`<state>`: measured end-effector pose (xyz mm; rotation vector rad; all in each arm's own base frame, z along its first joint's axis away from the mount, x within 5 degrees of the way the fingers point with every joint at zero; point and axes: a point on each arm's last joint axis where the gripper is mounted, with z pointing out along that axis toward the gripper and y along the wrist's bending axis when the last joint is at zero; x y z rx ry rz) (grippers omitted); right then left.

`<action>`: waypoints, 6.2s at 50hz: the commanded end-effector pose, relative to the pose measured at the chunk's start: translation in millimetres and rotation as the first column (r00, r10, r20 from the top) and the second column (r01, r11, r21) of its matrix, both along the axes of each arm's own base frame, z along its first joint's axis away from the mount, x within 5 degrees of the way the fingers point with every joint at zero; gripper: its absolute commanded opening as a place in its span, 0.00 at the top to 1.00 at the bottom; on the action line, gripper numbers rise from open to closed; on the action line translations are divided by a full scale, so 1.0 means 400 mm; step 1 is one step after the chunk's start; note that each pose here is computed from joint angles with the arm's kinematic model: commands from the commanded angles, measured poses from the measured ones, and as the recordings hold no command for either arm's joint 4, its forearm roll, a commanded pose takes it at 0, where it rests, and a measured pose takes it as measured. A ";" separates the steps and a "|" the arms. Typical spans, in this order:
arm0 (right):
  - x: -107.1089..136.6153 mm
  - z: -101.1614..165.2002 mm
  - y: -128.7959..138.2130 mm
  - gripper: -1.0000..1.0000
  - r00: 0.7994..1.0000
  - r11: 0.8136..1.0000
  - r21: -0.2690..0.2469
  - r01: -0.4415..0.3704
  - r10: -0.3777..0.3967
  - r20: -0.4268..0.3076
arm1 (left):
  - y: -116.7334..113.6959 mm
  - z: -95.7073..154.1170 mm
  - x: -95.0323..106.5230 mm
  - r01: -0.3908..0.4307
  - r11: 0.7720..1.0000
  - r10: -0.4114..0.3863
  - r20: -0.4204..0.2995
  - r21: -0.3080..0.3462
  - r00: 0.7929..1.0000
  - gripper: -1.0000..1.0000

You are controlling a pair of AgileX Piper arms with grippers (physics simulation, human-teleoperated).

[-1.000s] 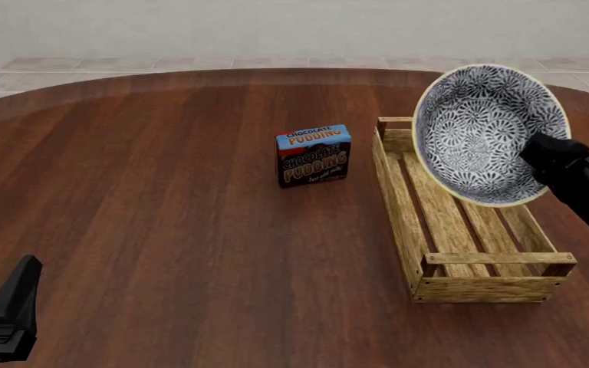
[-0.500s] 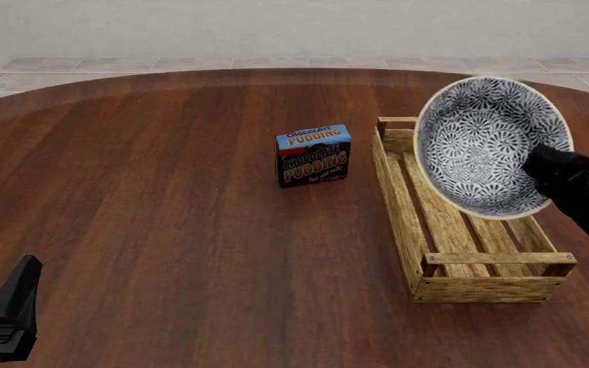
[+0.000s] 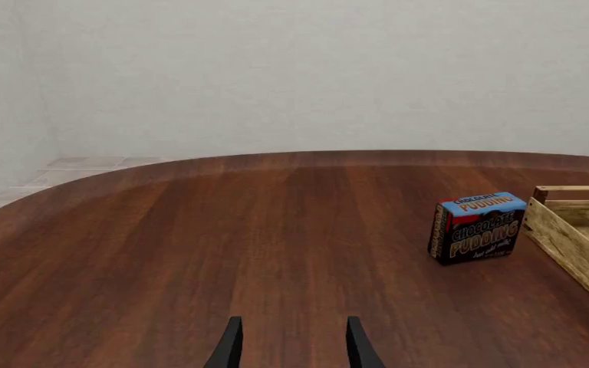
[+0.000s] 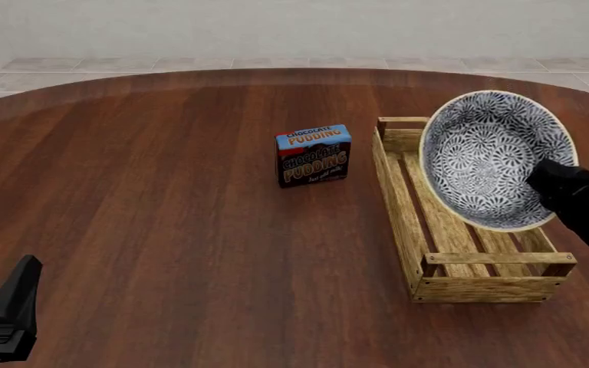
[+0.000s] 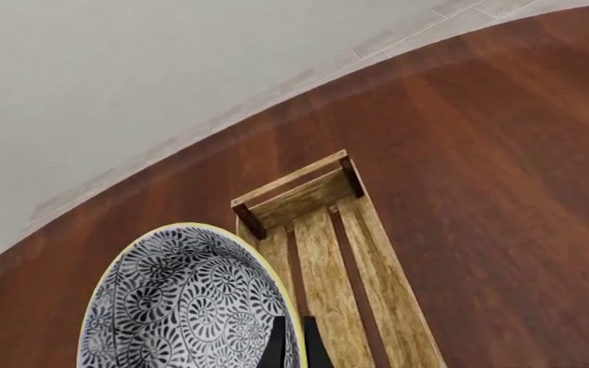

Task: Pick up the bowl on the left and put it in the tray.

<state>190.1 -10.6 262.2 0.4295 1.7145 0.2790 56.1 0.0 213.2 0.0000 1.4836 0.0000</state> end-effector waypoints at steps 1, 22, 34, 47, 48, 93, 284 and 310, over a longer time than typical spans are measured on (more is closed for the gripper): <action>-0.005 -0.007 -0.002 1.00 1.000 1.000 0.026 0.012 -0.012 -0.002 | 0.000 0.000 0.000 0.000 1.000 0.000 0.000 0.000 1.000 0.00; -0.005 -0.033 -0.011 1.00 0.999 0.998 0.049 0.037 -0.035 -0.027 | 0.000 0.000 0.000 0.000 1.000 0.000 0.000 0.000 1.000 0.00; 0.001 -0.045 -0.017 1.00 0.998 0.997 0.058 0.049 -0.048 -0.033 | 0.000 0.000 0.000 0.000 1.000 0.000 0.000 0.000 1.000 0.00; 0.012 -0.056 -0.023 1.00 0.998 0.996 0.059 0.060 -0.058 -0.040 | 0.000 0.000 0.000 0.000 1.000 0.000 0.000 0.000 1.000 0.00; 0.012 -0.057 -0.022 1.00 0.998 0.996 0.059 0.060 -0.057 -0.040 | 0.000 0.000 0.000 0.000 1.000 0.000 0.000 0.000 1.000 0.00; 0.045 -0.087 -0.031 1.00 0.996 0.996 0.055 0.070 -0.067 -0.064 | 0.000 0.000 0.000 0.000 1.000 0.000 0.000 0.000 1.000 0.00; 0.175 -0.205 -0.062 1.00 0.986 0.997 0.001 0.080 -0.079 -0.148 | 0.000 0.000 0.000 0.000 1.000 0.000 0.000 0.000 1.000 0.00; 0.196 -0.221 -0.052 1.00 0.985 0.998 -0.001 0.061 -0.060 -0.161 | 0.000 0.000 0.000 0.000 1.000 0.000 0.000 0.000 1.000 0.00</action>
